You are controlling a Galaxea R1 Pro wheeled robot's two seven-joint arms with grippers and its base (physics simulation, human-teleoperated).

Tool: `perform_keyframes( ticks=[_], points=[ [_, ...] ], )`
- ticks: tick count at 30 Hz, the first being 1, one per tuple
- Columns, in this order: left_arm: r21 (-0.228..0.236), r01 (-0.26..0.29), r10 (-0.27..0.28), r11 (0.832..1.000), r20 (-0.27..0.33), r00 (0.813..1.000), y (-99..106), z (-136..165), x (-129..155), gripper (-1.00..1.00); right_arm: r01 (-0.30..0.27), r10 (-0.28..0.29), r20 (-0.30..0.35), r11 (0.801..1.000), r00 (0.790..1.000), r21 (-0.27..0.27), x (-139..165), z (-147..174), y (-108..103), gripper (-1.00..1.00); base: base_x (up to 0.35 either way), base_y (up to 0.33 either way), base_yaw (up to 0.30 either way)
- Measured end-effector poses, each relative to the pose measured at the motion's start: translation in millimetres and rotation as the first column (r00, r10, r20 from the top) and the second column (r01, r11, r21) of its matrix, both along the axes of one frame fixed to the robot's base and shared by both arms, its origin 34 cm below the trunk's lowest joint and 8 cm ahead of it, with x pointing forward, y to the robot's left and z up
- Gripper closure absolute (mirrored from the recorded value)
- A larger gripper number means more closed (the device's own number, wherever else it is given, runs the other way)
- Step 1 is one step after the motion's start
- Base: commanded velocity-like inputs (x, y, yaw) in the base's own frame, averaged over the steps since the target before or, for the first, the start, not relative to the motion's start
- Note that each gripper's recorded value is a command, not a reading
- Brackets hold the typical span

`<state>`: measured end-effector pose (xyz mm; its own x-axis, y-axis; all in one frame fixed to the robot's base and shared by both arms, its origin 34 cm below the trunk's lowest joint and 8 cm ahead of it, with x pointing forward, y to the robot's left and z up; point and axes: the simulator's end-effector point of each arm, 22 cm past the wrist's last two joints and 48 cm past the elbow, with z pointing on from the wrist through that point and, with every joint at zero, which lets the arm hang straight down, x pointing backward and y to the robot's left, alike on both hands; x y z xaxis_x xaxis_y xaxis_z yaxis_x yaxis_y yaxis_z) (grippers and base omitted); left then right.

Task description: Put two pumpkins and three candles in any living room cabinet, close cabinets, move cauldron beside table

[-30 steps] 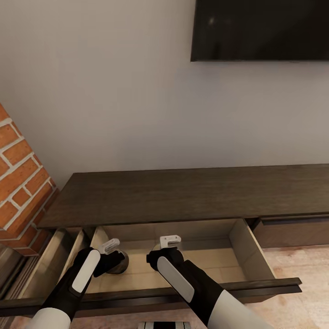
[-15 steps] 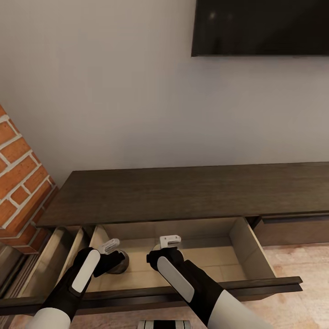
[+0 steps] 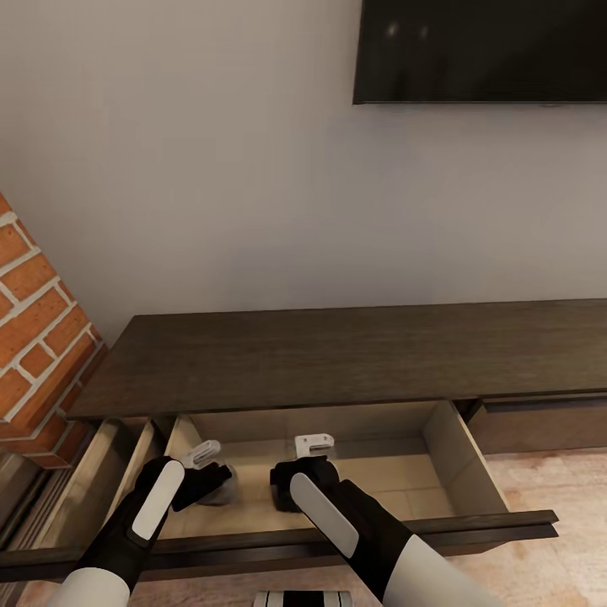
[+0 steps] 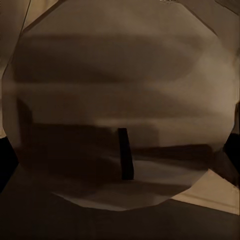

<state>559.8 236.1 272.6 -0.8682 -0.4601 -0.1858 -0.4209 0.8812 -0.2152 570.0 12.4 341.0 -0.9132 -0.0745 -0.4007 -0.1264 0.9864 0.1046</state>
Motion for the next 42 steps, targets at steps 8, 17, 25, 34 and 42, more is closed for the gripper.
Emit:
perform_keyframes(
  ticks=[8, 17, 25, 34, 42],
  points=[
    [-0.003, -0.001, 0.001, 1.000, 0.000, 1.000, -1.1, 0.1, 0.0, -1.00, 0.000, 0.000, 0.000, 1.000, 1.000, 0.000, 0.0, 0.0, 0.0, -1.00, 0.000, 0.000, 0.000],
    [-0.005, 0.001, -0.001, 1.000, 0.021, 1.000, -1.7, 10.8, 4.8, -1.00, 0.000, 0.000, 0.021, 1.000, 1.000, 0.000, 3.2, 10.5, 0.0, -1.00, 0.000, 0.000, 0.000],
    [-0.007, 0.003, -0.002, 1.000, 0.051, 0.999, -1.9, 27.7, 11.5, -1.00, -0.001, 0.001, 0.053, 1.000, 0.999, 0.002, 7.8, 27.6, 0.4, -1.00, 0.000, 0.000, 0.000],
    [-0.014, -0.019, 0.020, 1.000, 0.072, 0.997, 3.7, 35.7, 18.2, -1.00, -0.001, 0.001, 0.057, 1.000, 0.998, 0.005, 8.4, 30.2, 1.1, -1.00, 0.000, 0.000, 0.000],
    [-0.022, -0.013, 0.015, 1.000, 0.102, 0.995, 1.6, 53.5, 24.6, -1.00, -0.001, 0.001, 0.085, 1.000, 0.996, 0.005, 12.0, 45.2, 1.2, -1.00, 0.000, 0.000, 0.000]
  ],
)
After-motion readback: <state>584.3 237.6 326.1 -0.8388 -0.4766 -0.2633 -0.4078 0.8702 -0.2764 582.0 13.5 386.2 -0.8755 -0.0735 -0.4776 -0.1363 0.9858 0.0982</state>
